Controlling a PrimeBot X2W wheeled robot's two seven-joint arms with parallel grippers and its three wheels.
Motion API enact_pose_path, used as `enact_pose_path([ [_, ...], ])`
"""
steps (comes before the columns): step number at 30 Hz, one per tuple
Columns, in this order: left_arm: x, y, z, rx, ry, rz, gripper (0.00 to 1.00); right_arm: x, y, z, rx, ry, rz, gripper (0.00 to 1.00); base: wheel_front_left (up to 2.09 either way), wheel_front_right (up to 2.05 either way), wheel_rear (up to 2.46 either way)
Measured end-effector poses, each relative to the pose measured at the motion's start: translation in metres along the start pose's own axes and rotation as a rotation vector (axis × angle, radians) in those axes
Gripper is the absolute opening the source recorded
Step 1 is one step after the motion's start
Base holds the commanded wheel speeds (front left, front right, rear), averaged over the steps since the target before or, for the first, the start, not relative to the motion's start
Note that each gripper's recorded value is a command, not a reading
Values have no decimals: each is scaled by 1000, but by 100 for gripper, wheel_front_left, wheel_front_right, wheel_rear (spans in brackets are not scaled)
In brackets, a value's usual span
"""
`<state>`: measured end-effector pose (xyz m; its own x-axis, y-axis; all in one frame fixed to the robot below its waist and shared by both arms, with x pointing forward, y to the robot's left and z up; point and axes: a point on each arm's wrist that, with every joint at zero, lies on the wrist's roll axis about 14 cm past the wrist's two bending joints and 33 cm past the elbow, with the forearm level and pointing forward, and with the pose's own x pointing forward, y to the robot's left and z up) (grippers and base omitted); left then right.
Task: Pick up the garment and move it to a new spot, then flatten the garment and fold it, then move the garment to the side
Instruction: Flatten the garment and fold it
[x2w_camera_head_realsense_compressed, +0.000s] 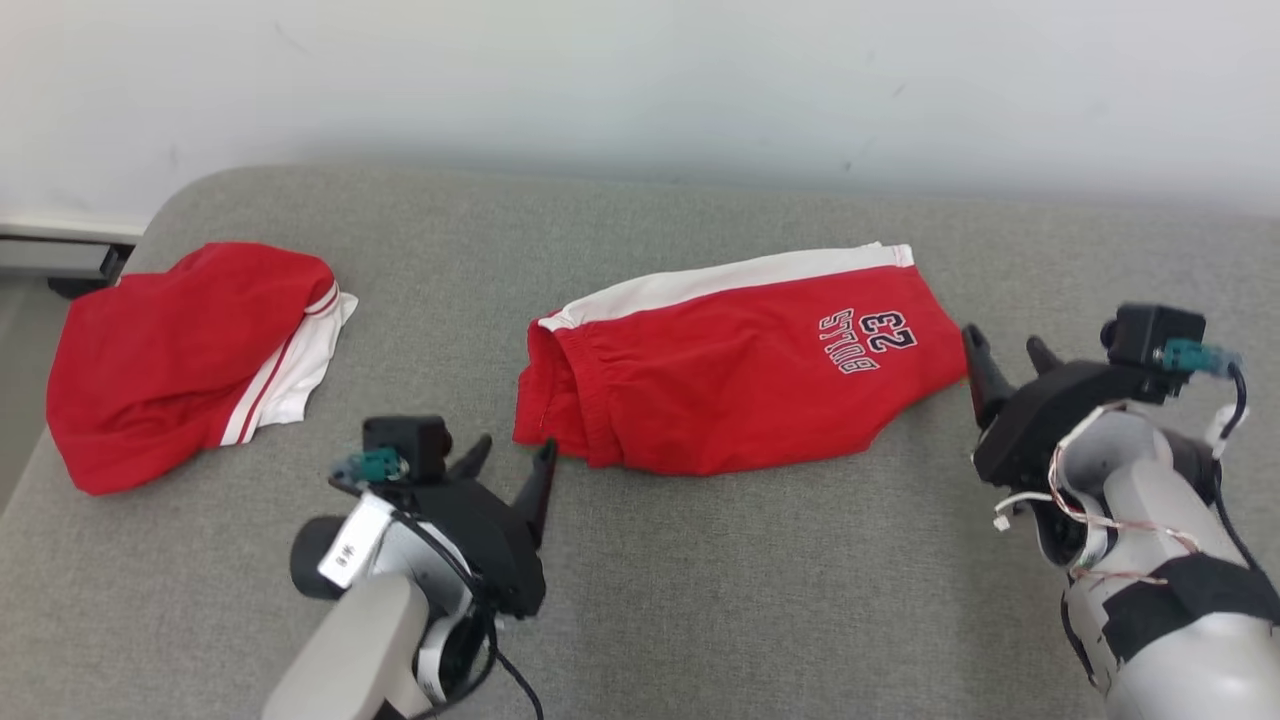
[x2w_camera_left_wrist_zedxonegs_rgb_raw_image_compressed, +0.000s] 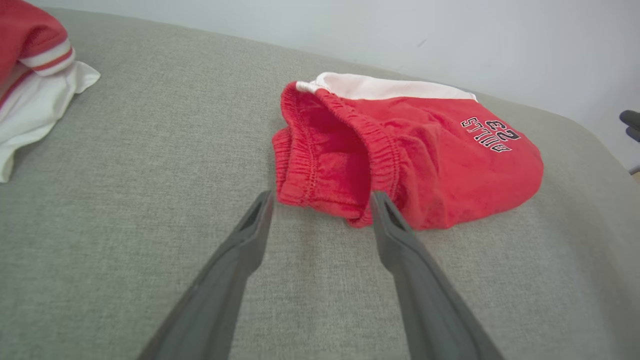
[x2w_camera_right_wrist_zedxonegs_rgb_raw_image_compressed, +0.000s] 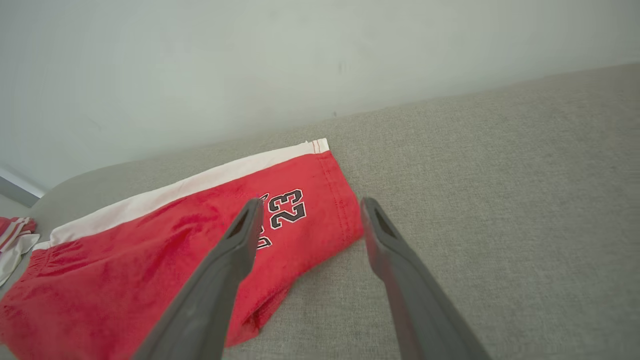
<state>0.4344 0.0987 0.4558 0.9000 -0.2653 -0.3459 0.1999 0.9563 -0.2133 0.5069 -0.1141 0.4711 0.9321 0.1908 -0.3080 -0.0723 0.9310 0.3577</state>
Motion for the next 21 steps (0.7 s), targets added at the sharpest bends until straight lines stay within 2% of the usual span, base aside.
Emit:
enact_pose_path([
  [4, -4, -15, -9, 36, 16, -45, 100, -11, -17, -9, 36, 16, -57, 100, 0, 0, 0],
  [10, 0, -22, -18, 81, 39, -73, 100, -6, -30, -19, 74, 45, -109, 100, 0, 0, 0],
  [21, 16, -26, -24, 128, 72, -115, 100, 21, -24, -26, 77, 107, -121, 100, 0, 0, 0],
])
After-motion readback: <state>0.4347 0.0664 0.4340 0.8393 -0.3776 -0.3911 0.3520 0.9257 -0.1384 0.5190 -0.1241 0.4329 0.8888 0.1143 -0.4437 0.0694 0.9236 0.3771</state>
